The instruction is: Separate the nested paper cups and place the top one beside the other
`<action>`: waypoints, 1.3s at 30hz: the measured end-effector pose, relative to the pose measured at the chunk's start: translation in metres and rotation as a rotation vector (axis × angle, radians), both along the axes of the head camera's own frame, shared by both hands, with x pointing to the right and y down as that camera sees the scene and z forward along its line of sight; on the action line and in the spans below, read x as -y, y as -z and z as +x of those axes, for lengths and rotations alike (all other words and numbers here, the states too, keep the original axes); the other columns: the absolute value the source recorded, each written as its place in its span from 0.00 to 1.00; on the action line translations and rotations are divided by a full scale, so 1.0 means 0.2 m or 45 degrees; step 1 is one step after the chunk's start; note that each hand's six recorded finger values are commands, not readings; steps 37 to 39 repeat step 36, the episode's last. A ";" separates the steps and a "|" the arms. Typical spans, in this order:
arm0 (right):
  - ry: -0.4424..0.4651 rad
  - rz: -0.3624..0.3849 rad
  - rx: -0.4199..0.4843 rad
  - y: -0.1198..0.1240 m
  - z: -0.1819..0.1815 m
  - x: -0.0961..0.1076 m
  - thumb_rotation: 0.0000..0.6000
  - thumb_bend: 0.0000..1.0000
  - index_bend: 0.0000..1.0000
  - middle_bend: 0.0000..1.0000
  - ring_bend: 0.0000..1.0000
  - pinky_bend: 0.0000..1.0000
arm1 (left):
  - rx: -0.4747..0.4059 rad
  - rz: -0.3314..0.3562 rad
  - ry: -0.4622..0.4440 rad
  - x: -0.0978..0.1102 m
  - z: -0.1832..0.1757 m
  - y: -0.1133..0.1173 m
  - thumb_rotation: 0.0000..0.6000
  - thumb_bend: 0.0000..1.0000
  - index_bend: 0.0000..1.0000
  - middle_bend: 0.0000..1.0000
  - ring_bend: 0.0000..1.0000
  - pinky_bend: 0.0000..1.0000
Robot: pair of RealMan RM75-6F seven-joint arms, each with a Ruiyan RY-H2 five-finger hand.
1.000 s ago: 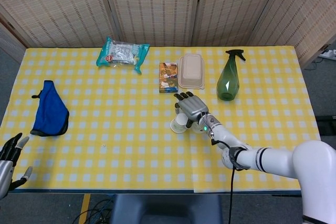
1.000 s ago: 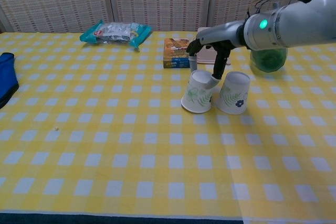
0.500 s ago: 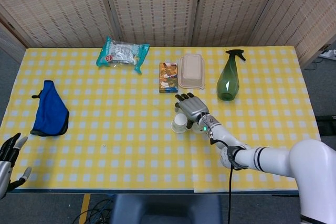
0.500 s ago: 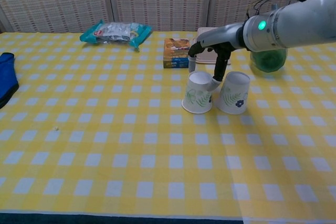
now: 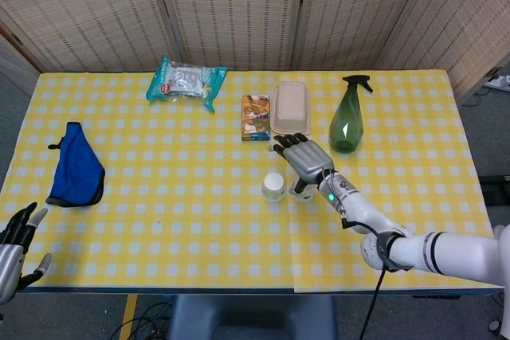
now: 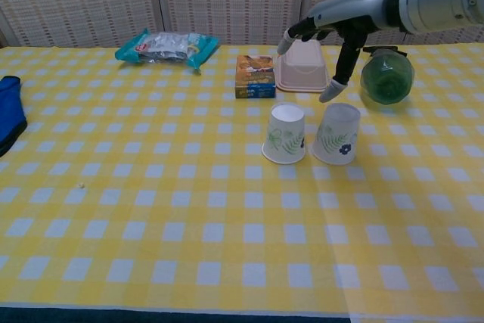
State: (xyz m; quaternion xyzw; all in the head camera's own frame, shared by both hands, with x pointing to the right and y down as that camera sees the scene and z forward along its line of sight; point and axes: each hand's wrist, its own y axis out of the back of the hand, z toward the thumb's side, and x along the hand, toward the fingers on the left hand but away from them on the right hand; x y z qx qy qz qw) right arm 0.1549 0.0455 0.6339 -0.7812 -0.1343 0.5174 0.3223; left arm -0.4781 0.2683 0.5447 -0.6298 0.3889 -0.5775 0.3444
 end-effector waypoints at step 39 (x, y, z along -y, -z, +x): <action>-0.320 0.534 -0.067 0.19 1.27 -0.79 1.00 0.13 0.11 0.00 0.00 0.00 | 0.015 -0.024 -0.068 0.03 0.05 -0.08 1.00 0.38 0.00 0.00 0.03 0.29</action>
